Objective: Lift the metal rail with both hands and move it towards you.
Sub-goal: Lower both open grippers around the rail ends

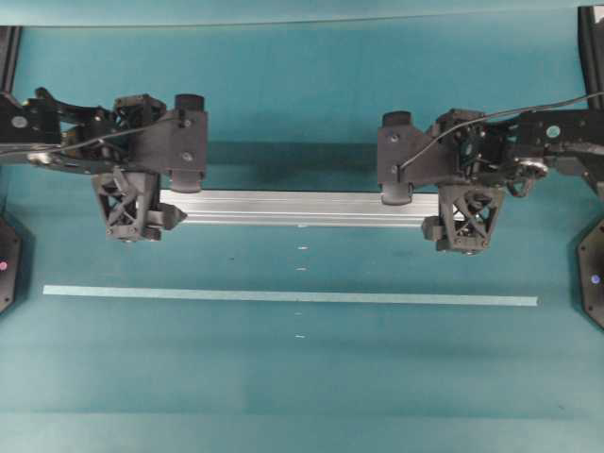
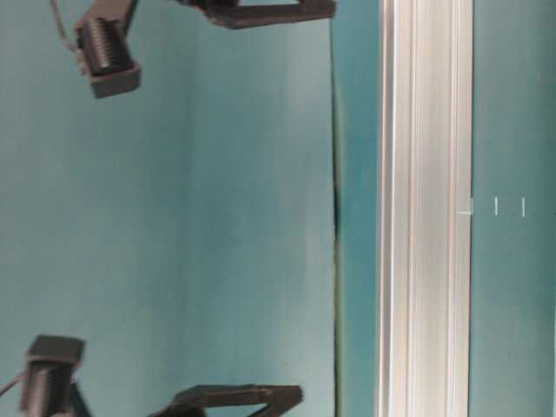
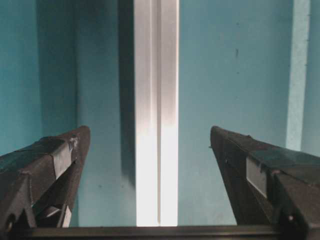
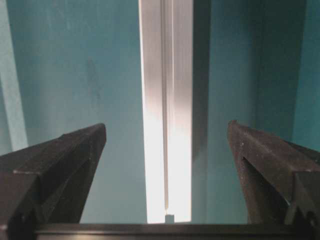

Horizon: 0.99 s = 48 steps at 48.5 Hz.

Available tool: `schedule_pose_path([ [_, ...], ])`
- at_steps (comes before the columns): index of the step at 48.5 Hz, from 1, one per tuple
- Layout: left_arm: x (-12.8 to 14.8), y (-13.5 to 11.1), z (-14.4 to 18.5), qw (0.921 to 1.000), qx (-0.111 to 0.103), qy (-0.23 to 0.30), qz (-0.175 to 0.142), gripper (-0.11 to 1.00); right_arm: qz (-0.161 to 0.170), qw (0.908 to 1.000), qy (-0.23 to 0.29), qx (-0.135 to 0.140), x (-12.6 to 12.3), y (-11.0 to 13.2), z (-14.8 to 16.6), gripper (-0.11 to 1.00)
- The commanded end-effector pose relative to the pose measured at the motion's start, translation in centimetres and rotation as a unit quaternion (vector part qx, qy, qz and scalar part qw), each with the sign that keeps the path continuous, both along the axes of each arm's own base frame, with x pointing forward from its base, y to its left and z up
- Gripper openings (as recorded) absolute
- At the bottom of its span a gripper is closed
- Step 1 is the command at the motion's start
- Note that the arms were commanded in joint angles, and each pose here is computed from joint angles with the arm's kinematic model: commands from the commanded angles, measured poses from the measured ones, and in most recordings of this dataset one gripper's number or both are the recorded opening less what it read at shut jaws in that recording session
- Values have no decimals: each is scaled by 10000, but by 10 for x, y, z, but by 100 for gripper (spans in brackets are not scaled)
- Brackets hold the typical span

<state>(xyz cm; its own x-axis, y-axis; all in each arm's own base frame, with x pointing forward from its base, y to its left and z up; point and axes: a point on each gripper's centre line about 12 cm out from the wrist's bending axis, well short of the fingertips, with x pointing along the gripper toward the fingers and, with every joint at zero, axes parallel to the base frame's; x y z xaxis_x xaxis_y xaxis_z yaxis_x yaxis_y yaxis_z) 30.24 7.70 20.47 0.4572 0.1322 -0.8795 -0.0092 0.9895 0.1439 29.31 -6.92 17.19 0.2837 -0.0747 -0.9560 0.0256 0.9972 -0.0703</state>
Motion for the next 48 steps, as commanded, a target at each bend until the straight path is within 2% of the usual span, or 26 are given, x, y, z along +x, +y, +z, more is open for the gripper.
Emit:
schedule_pose_path([
  [1,3,2,-3,10000,1,-8,24,97,-52,9999,-86,-4,3,-3,-1,100],
  [20,7,3,-33,9995,-116,277,108,97,-104,9999,-86,-5,8,-8,-16,100],
  [29,13,12,-40,9996,-98,179,208,97,-153,9998,-131,-12,10,-12,-23,100],
  [48,8,12,-59,9991,-140,310,241,97,-183,9998,10,25,2,-11,-47,100],
])
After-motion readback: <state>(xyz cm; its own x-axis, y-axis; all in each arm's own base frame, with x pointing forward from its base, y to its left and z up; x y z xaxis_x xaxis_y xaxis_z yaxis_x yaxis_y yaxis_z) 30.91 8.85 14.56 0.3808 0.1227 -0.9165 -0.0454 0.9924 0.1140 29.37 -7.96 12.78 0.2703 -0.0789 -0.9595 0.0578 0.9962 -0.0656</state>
